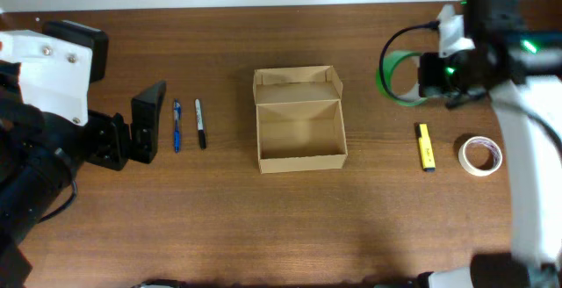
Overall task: Pack container
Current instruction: 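Grasp the green tape roll by its rim with the right gripper, then carry the green tape into the box and release it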
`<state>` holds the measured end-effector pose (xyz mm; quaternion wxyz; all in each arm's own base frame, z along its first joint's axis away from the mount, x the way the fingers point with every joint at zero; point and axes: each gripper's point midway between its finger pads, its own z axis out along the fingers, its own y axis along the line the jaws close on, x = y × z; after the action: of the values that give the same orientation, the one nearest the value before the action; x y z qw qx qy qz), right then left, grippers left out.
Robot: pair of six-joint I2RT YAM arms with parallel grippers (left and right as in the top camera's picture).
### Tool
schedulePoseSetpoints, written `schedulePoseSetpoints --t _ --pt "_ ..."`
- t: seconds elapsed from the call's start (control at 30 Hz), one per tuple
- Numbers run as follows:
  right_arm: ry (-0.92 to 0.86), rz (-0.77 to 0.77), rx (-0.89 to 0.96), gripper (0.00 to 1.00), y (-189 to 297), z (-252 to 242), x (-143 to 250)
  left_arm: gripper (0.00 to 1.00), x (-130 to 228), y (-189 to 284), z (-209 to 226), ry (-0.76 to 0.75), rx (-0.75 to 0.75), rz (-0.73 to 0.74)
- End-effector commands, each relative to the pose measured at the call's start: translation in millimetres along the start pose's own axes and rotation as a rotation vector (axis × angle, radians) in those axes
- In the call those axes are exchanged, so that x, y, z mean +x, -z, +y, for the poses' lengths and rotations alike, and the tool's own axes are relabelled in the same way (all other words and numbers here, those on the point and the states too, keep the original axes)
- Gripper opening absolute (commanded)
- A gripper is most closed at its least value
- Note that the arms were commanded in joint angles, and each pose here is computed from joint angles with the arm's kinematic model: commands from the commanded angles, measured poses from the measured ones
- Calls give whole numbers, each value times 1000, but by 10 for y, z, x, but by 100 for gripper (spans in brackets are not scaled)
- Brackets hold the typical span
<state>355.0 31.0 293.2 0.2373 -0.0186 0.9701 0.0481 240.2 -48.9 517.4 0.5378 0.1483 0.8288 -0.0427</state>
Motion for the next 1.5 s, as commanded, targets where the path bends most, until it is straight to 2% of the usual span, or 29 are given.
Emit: schedulePoseSetpoints --t 0.0,0.27,0.47,0.67,0.8,1.1,1.47 --pt "76 15 -26 4 65 284 101 99 -8 29 1 -15 -6 -8" --pt "380 184 -129 4 -448 1238 395 99 8 35 -3 -15 -4 -2" --pt "441 311 -179 4 -1088 1547 520 99 51 90 -17 -14 -3 5" --pt "439 355 -177 4 -1418 1586 548 99 36 137 -21 -16 -6 -10" --pt "439 345 -171 4 -1448 1585 521 99 38 135 -21 -16 -6 -9" --pt "375 299 -16 4 -1538 1376 378 99 50 136 -24 -15 -5 -4" --pt "371 339 1 4 -1660 1339 470 99 58 165 -29 -16 -5 -7"
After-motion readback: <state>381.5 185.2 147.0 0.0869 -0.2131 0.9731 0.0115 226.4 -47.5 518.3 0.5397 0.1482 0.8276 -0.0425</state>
